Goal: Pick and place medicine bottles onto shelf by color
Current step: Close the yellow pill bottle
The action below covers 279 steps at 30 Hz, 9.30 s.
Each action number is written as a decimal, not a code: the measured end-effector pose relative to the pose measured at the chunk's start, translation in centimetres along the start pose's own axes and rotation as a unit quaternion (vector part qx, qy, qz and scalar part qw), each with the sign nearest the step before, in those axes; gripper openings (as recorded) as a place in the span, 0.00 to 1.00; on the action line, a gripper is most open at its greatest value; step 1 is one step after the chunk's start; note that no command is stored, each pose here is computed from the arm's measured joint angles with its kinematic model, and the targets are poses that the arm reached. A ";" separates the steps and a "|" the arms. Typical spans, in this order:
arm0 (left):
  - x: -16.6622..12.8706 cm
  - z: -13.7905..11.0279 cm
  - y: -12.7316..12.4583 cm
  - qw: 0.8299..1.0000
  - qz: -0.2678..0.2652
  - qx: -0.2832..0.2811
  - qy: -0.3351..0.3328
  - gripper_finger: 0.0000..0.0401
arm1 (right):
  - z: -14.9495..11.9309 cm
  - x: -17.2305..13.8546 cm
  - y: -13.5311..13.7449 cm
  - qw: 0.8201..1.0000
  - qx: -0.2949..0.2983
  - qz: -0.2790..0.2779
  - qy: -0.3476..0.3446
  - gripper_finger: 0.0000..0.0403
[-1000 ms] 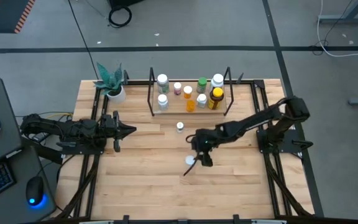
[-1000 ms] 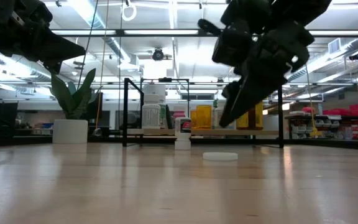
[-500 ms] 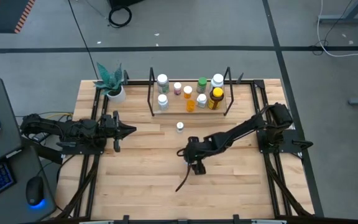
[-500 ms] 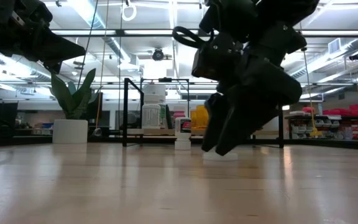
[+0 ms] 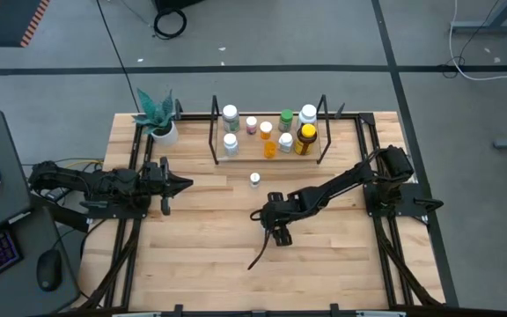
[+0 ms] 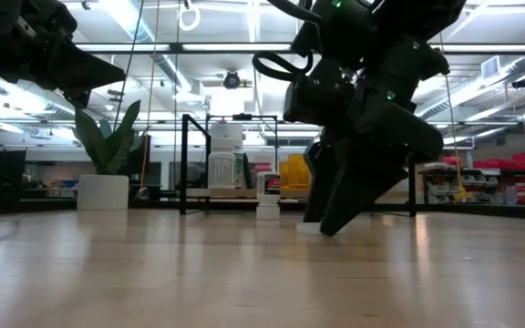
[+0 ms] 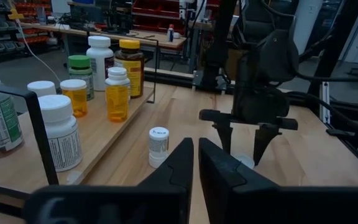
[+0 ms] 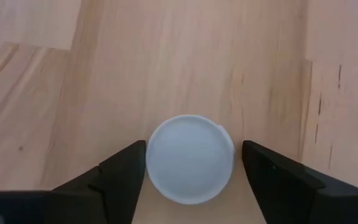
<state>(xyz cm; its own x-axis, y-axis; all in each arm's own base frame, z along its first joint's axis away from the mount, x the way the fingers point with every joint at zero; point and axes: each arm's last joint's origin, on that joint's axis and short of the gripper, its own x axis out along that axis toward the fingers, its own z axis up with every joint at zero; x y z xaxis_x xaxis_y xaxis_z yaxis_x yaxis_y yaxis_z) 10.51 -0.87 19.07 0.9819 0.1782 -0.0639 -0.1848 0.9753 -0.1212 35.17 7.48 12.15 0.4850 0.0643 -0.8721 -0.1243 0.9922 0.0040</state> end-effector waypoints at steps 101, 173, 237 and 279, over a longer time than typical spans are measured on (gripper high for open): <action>0.0 0.0 0.0 1.000 0.000 0.000 0.000 0.09 | -3.0 -2.2 2.2 0.987 0.031 -0.148 -0.047 0.65; 0.0 0.0 0.0 1.000 0.000 0.000 0.000 0.08 | -0.4 0.4 0.5 0.978 0.009 -0.113 -0.174 0.65; 0.0 0.0 0.0 1.000 0.000 0.000 0.000 0.08 | 3.7 -1.4 -0.9 0.991 0.068 -0.053 -0.101 0.65; 0.0 0.0 0.0 1.000 -0.001 0.000 0.001 0.07 | 9.6 -1.4 -1.4 0.992 -0.004 0.018 0.121 0.78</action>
<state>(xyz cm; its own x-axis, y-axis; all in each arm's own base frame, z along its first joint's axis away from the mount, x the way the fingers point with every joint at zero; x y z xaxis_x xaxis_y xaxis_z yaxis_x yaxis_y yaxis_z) 10.51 -0.88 19.08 0.9822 0.1764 -0.0649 -0.1832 0.9756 -0.1208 42.95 6.98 18.09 0.2577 0.0709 -0.9636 -0.1446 0.9889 0.0341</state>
